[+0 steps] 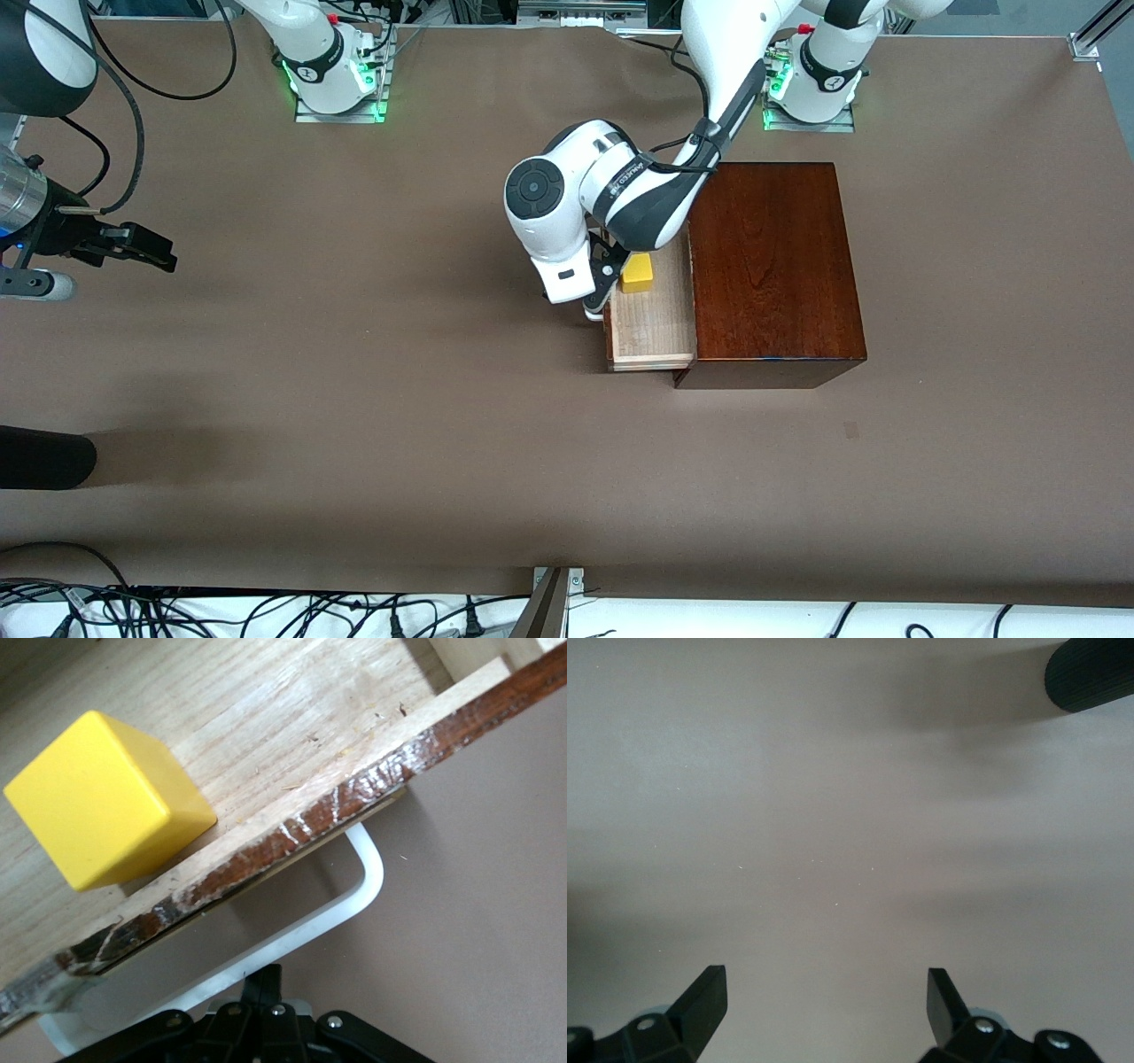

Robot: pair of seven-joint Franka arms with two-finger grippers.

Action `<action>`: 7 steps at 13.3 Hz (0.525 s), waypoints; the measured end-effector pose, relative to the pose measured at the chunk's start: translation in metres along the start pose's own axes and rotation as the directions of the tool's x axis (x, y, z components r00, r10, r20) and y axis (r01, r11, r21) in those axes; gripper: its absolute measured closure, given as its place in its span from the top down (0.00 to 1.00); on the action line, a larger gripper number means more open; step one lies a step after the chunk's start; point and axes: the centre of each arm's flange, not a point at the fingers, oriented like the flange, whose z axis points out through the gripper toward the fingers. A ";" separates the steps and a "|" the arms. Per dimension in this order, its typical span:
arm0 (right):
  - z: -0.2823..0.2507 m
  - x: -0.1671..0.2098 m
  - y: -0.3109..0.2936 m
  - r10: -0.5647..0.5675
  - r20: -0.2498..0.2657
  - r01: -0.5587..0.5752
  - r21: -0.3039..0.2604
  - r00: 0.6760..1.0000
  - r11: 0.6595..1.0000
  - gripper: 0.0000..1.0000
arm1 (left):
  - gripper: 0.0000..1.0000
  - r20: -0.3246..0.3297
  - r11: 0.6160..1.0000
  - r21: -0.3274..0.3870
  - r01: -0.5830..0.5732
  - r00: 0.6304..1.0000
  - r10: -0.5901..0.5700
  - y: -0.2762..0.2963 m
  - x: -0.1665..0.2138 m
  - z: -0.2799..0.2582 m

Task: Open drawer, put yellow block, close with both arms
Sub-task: 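Push the drawer shut into the box with the left gripper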

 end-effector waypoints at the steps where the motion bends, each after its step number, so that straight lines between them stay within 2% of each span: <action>1: 0.000 0.000 0.000 0.000 0.000 0.000 0.000 1.000 1.000 1.00 | 0.01 0.002 1.000 0.002 -0.015 1.000 0.015 0.000 0.001 -0.001; 7: 0.000 0.000 -0.001 -0.001 -0.002 0.001 0.000 1.000 1.000 1.00 | 0.01 0.020 0.999 0.038 -0.039 0.999 0.038 0.000 0.014 -0.003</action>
